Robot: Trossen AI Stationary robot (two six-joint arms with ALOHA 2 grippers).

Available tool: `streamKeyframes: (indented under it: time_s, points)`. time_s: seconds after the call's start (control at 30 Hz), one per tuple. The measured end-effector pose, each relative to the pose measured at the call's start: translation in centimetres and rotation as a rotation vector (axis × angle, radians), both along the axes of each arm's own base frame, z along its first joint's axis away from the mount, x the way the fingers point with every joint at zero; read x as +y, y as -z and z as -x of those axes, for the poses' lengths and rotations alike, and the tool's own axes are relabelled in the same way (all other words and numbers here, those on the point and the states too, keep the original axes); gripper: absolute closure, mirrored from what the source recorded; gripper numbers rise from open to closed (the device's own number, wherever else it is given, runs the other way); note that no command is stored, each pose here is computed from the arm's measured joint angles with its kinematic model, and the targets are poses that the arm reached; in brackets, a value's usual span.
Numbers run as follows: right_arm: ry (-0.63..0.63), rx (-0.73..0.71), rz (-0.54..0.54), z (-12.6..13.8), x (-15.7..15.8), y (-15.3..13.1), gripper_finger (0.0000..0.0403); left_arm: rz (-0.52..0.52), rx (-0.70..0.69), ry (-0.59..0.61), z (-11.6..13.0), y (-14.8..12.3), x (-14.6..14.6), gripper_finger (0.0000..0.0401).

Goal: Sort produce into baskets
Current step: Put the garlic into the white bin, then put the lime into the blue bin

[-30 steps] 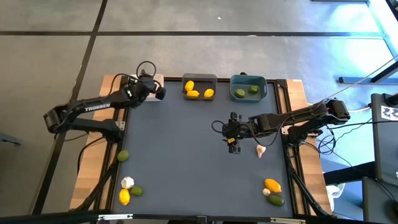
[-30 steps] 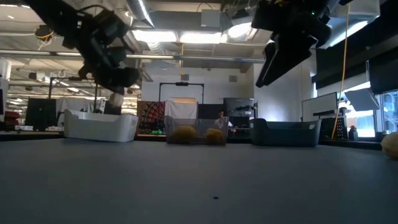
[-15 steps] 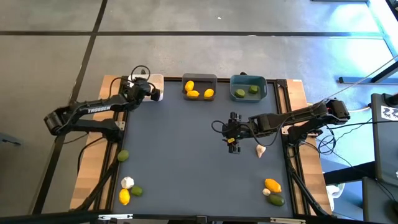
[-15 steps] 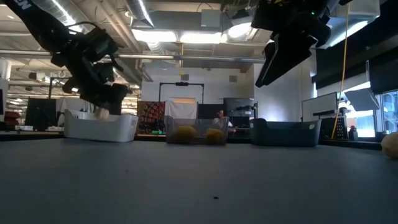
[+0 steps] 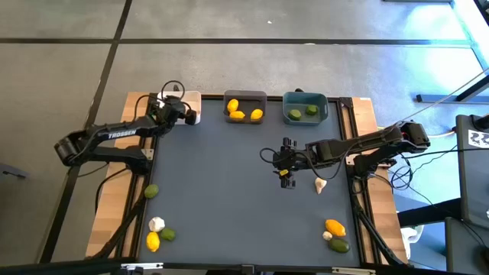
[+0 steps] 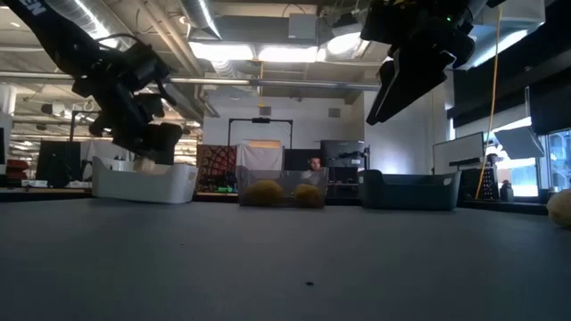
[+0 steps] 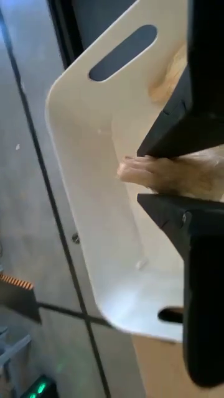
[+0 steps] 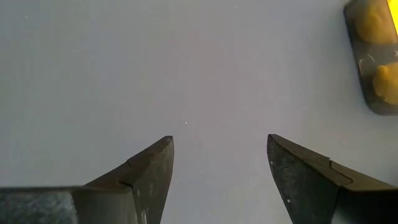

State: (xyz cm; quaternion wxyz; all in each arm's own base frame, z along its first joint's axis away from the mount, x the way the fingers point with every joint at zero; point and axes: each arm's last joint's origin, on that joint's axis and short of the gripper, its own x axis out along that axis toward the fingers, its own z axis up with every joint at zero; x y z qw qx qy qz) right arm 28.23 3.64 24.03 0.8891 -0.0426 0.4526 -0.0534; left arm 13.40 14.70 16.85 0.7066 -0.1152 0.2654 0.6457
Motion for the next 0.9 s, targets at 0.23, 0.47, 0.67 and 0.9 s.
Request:
streamKeyframes:
  time_s: [0.23,0.47,0.67,0.9]
  points:
    - [0.003,0.000,0.005,0.0,0.0,0.0,0.0146,0.040,-0.038,0.030,0.2,0.1,0.4,0.0232]
    - [0.003,-0.001,0.006,0.0,0.0,0.0,0.0146,0.037,-0.063,0.116,-0.7,-1.6,0.3,0.0217]
    - [0.003,-0.005,0.005,0.0,0.0,0.0,0.0146,0.049,-0.115,0.272,-2.4,-5.1,-0.6,0.0217]
    - [0.003,-0.012,0.004,-0.1,0.0,-0.1,0.0146,0.060,-0.151,0.498,-4.8,-8.8,-3.3,0.0217]
